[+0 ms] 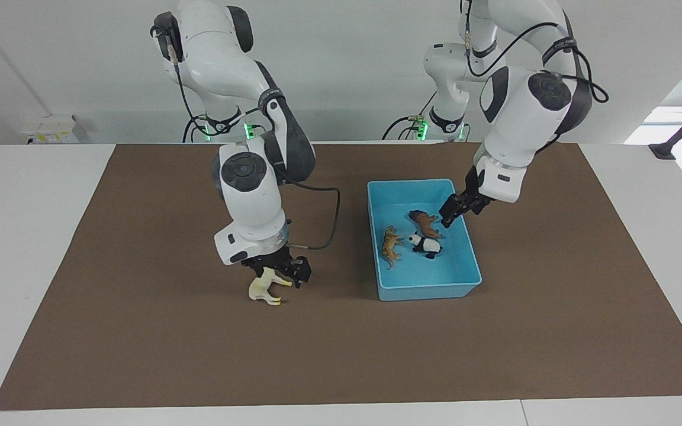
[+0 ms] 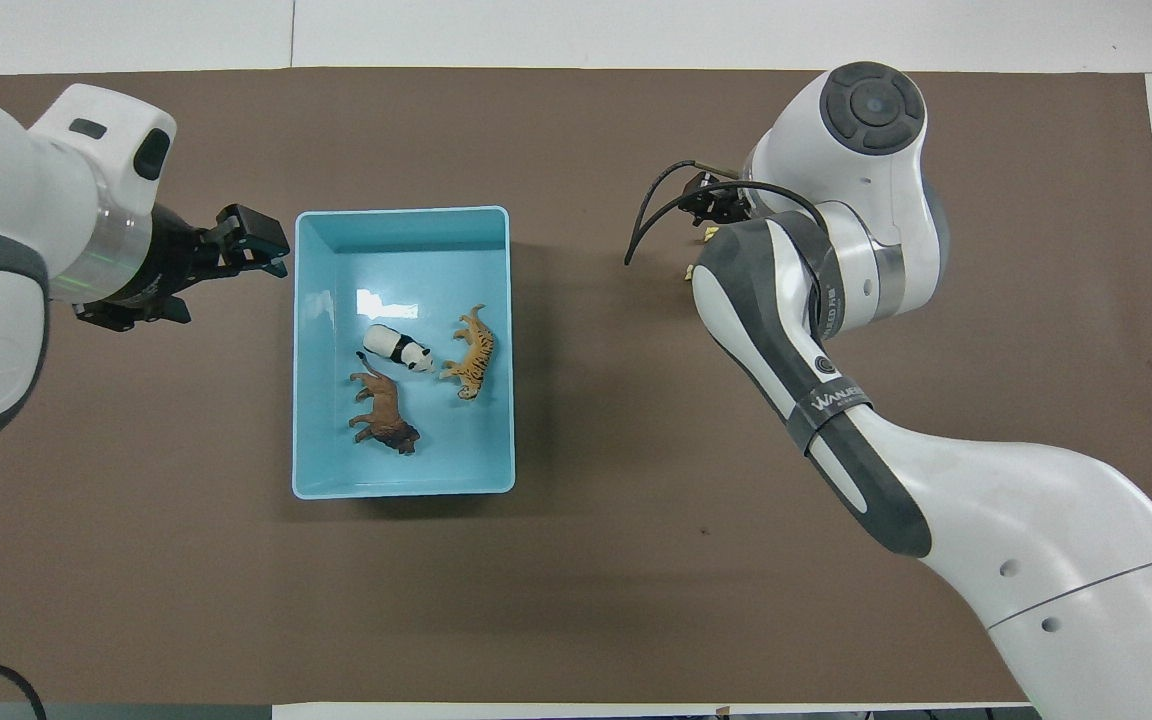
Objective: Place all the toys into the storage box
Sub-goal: 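Grasp the cream horse with the right gripper while the left gripper withdraws, then carry the cream horse into the blue box and open the right gripper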
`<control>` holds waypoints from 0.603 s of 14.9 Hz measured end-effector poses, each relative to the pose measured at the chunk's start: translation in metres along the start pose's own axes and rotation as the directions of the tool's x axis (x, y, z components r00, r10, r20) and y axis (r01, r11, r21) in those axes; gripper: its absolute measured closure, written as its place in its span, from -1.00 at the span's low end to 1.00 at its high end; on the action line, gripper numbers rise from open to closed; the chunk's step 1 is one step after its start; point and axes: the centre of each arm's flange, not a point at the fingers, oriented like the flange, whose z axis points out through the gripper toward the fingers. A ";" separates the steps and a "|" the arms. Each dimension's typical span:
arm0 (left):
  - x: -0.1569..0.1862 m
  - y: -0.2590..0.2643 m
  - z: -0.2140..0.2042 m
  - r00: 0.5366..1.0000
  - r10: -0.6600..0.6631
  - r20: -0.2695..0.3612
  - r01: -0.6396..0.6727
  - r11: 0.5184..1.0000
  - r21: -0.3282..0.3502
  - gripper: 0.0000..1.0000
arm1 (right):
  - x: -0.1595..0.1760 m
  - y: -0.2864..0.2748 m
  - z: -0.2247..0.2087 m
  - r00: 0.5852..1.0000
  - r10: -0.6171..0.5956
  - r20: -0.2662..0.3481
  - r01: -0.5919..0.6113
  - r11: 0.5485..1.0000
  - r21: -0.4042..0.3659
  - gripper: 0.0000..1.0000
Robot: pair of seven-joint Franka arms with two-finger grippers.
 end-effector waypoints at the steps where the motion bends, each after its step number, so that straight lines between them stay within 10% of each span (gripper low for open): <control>1: -0.005 -0.012 -0.011 0.999 0.037 0.013 -0.037 0.999 0.017 -1.00 | -0.001 0.012 0.008 1.000 0.007 -0.002 -0.007 1.000 0.000 -1.00; 9: 0.000 -0.069 -0.024 0.966 0.243 0.089 -0.251 0.964 0.093 -1.00 | -0.026 0.037 0.051 1.000 -0.021 -0.005 0.020 1.000 -0.003 -1.00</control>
